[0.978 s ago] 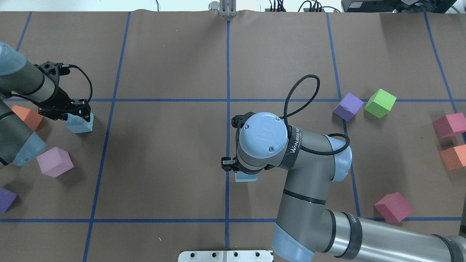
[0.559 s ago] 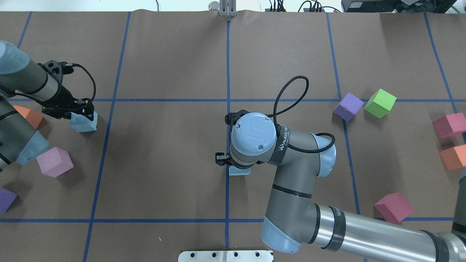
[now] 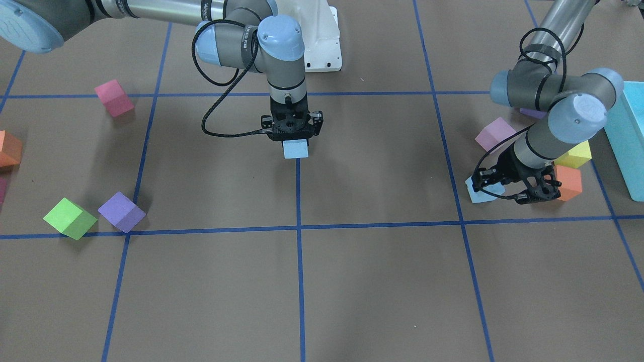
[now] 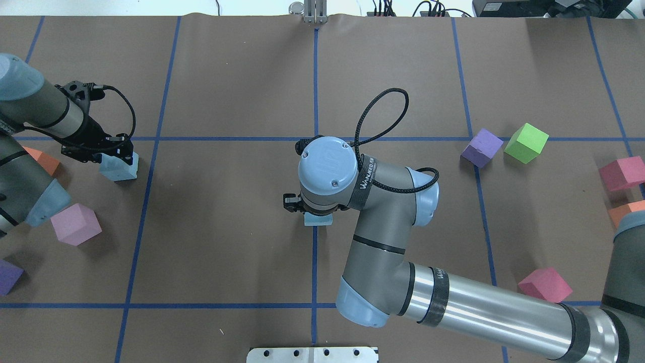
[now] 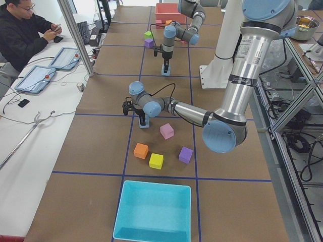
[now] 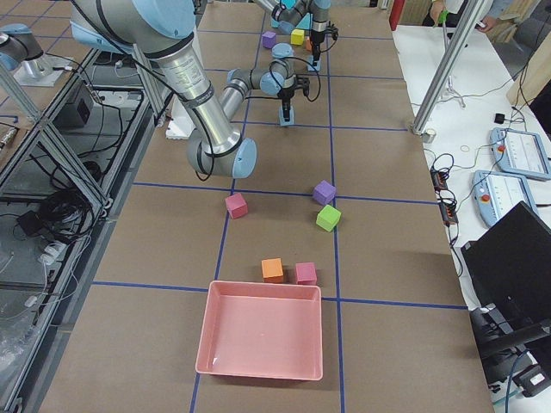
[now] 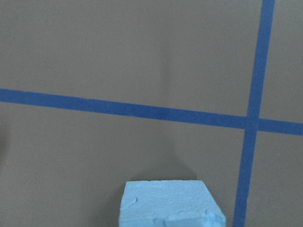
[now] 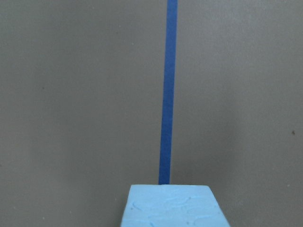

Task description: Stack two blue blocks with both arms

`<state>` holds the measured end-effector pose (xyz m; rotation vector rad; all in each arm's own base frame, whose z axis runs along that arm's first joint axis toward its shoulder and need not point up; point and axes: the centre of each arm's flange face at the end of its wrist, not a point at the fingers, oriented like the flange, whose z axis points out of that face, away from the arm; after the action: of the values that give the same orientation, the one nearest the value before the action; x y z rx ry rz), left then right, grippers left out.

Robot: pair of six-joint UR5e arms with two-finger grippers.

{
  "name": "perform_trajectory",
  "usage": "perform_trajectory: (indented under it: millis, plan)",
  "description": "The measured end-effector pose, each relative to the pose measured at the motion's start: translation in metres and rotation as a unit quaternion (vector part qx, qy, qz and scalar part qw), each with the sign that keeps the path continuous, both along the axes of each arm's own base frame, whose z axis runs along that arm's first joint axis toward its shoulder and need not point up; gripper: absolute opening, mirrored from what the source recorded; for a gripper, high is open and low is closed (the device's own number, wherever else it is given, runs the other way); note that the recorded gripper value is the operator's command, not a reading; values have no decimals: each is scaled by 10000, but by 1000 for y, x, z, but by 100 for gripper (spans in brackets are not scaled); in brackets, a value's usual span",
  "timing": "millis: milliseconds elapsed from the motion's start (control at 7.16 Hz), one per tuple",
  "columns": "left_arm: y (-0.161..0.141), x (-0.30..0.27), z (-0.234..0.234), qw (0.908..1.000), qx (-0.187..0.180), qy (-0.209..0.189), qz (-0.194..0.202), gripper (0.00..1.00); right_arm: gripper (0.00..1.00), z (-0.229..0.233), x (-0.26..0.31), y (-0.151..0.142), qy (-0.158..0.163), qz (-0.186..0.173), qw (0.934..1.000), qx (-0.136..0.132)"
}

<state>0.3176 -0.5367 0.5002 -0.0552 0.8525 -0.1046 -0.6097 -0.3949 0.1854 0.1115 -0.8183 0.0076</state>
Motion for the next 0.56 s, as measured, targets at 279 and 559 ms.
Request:
perform_trajectory:
  millis: [279,559]
  plan:
    - [0,0,-1,10000,-18,7,-14,43,52,3,-4,-3,-4,10,10000,-1]
    - [-1,1,-5,10000,0,27,-20,44,99,5,-8,-5,-47,32,10000,-5]
